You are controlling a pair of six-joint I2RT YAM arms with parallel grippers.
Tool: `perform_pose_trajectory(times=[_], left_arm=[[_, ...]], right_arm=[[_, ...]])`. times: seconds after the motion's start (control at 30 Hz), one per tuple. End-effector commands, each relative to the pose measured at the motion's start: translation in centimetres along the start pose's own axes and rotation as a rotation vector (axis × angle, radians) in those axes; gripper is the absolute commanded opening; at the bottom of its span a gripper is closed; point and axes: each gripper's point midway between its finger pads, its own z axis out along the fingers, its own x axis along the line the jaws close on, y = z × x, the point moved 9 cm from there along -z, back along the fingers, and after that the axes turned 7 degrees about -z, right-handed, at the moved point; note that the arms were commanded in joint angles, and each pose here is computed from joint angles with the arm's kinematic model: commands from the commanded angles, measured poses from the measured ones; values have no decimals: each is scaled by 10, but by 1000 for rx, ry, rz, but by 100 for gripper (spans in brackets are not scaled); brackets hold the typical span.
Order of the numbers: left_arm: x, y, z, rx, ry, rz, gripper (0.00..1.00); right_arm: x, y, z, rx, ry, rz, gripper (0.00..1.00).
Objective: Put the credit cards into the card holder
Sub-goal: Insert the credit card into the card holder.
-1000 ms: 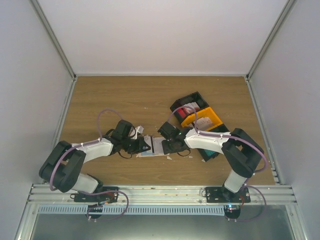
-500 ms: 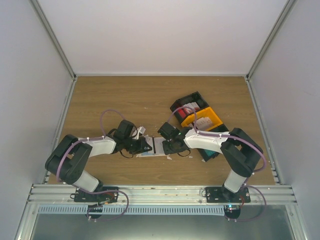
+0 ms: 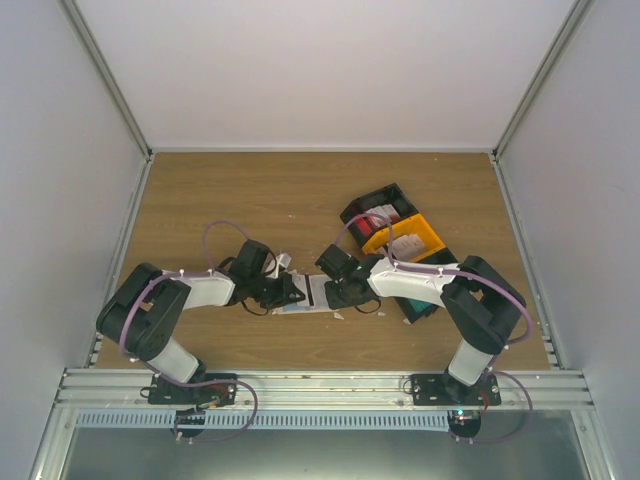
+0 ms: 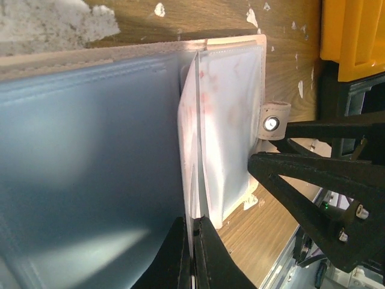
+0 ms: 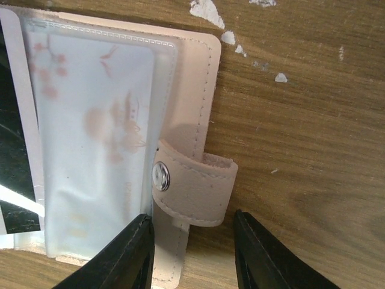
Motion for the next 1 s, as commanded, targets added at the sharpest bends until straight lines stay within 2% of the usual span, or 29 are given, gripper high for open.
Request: perform_pose_trajectory(times=[0.0,0.2,0.63,0.97], left_arm=[[14,-7,0,-23,63,-59,0],[14,-8,-11,-84,125,-60,0],[19,-11,10,38,54,-52,0],[23,-23,9,96,22,-138,0]], right_arm=[[-3,-12,12,54,-17,14,37],[-4,-12,14,54,-16,15,37],[-2,-13,18,53,-1,2,36],[-2,-14,18,55,1,5,36]])
